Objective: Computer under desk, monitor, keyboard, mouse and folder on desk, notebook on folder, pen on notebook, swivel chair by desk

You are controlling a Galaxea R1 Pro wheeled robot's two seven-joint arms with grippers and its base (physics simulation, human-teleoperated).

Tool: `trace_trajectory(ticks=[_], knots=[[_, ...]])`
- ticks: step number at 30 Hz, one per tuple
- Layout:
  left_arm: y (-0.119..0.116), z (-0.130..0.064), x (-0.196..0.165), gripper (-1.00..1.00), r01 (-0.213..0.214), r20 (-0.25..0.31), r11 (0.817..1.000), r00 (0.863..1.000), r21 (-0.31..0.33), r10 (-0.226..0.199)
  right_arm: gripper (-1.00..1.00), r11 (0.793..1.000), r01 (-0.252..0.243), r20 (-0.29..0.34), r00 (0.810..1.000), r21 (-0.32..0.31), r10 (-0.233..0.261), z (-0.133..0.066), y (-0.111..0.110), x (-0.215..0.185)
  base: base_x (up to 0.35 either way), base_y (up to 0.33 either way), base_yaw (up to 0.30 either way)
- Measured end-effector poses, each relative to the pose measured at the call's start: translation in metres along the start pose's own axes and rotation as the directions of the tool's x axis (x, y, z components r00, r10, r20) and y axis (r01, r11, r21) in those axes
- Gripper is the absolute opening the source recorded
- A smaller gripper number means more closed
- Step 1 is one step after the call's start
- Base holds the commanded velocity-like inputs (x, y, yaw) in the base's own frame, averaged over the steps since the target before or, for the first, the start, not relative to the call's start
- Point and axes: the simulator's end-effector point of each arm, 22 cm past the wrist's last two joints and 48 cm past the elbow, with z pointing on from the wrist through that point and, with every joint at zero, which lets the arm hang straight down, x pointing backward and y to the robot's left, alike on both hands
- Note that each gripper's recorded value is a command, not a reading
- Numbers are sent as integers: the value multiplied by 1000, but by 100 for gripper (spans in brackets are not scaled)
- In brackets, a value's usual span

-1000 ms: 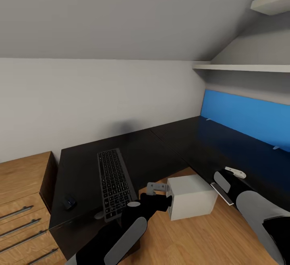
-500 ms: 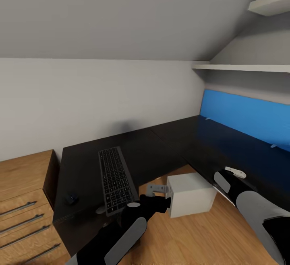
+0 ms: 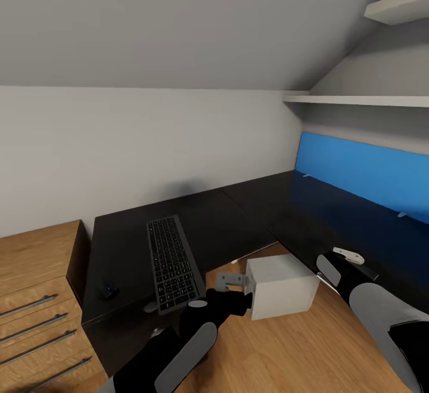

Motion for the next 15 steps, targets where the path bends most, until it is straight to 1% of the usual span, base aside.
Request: trace_trajectory(ticks=[3, 9, 15], knots=[[0, 0, 0, 100, 0, 0, 1000, 1000, 0, 0, 100, 1000, 2, 1, 1000, 1, -2, 0, 0, 0, -86, 0, 0], [0, 0, 0, 100, -1, 0, 1000, 1000, 0, 1, 100, 1000, -1, -1, 1000, -1, 1, 0, 1, 0, -212, 0, 0], [0, 0, 0, 100, -1, 0, 1000, 1000, 0, 1, 100, 1000, 1, 0, 1000, 0, -1, 0, 0, 0, -52, 0, 0]])
